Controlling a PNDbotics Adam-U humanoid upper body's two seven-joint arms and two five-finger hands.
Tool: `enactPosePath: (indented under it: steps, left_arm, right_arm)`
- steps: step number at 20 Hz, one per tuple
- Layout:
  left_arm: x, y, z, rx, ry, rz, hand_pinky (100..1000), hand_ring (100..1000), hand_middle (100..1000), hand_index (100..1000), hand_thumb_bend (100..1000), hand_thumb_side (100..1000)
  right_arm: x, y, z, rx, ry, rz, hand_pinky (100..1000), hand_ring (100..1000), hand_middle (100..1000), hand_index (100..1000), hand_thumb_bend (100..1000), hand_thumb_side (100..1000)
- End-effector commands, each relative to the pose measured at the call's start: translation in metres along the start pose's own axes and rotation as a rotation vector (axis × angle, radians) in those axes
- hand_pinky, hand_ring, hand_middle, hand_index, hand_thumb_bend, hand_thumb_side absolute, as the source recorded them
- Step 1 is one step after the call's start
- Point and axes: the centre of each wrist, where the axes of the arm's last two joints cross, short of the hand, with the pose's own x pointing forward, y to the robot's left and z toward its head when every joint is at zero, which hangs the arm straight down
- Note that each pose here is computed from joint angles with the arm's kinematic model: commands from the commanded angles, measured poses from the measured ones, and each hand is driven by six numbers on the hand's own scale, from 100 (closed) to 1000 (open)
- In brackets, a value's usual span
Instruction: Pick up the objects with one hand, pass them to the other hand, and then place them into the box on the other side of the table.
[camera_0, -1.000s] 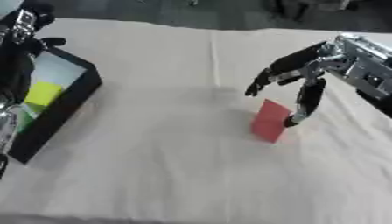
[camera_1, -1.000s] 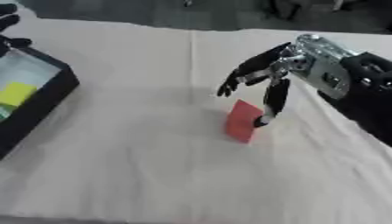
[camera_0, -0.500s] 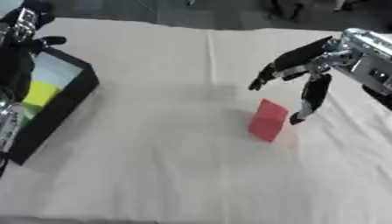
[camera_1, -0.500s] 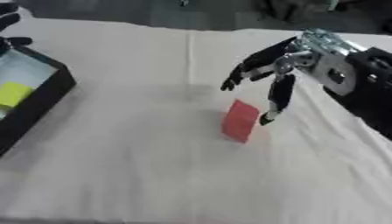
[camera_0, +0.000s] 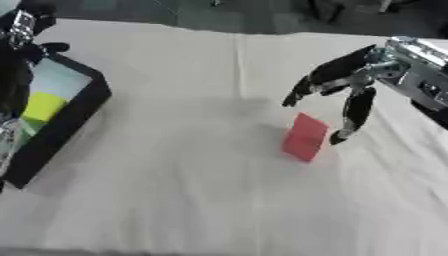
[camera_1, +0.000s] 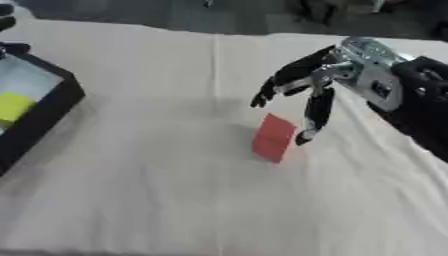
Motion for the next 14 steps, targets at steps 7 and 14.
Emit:
enactPosePath:
  steps: [7,14]
  left_arm:
    - [0.011,0.006,-0.004,0.010,-0.036,-0.016,753,933,844,780,100,749]
    - [0.012,0.006,-0.004,0.015,-0.041,-0.006,753,933,843,779,100,749]
  right_arm:
    - [-0.012,-0.003,0.015,0.176,-0.083,0.153,923,886,849,963,532,224]
    - [-0.019,0.008,0.012,0.184,-0.076,0.126,916,877,841,953,527,218]
